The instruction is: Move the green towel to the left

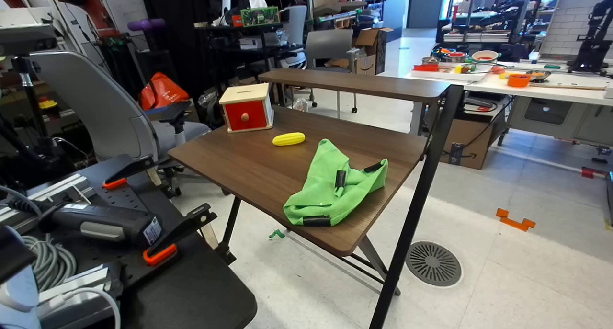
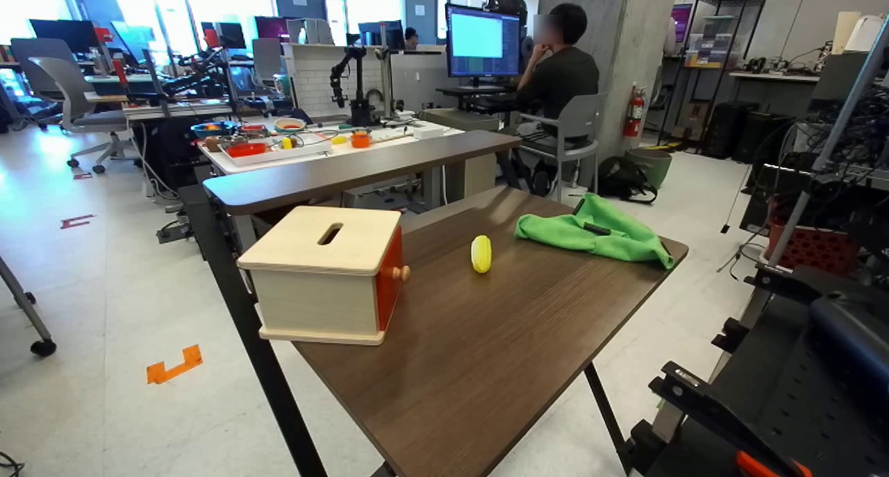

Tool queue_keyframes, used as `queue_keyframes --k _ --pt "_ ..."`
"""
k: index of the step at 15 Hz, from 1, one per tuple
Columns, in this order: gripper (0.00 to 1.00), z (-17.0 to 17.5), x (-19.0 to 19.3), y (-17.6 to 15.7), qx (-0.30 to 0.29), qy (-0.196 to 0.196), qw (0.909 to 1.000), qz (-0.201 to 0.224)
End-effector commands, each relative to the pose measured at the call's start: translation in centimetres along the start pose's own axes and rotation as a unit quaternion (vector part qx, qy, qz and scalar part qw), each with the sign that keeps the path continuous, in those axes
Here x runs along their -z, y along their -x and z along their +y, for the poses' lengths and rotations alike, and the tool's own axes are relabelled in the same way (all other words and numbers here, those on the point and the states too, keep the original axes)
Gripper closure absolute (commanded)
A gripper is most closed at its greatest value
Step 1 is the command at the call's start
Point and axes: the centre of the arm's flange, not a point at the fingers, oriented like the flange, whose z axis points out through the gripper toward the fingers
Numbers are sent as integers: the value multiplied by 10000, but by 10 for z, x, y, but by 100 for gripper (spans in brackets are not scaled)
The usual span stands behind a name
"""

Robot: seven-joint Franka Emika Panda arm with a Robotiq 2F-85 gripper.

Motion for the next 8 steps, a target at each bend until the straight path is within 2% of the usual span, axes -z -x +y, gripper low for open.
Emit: queue_keyframes --k 1,5,8 --pt "0 -1 -64 -64 -987 272 9947 56" --pt "0 37 -161 -110 -1888 767 9788 -198" --pt "0 65 -235 -133 -2300 1118 9660 -384"
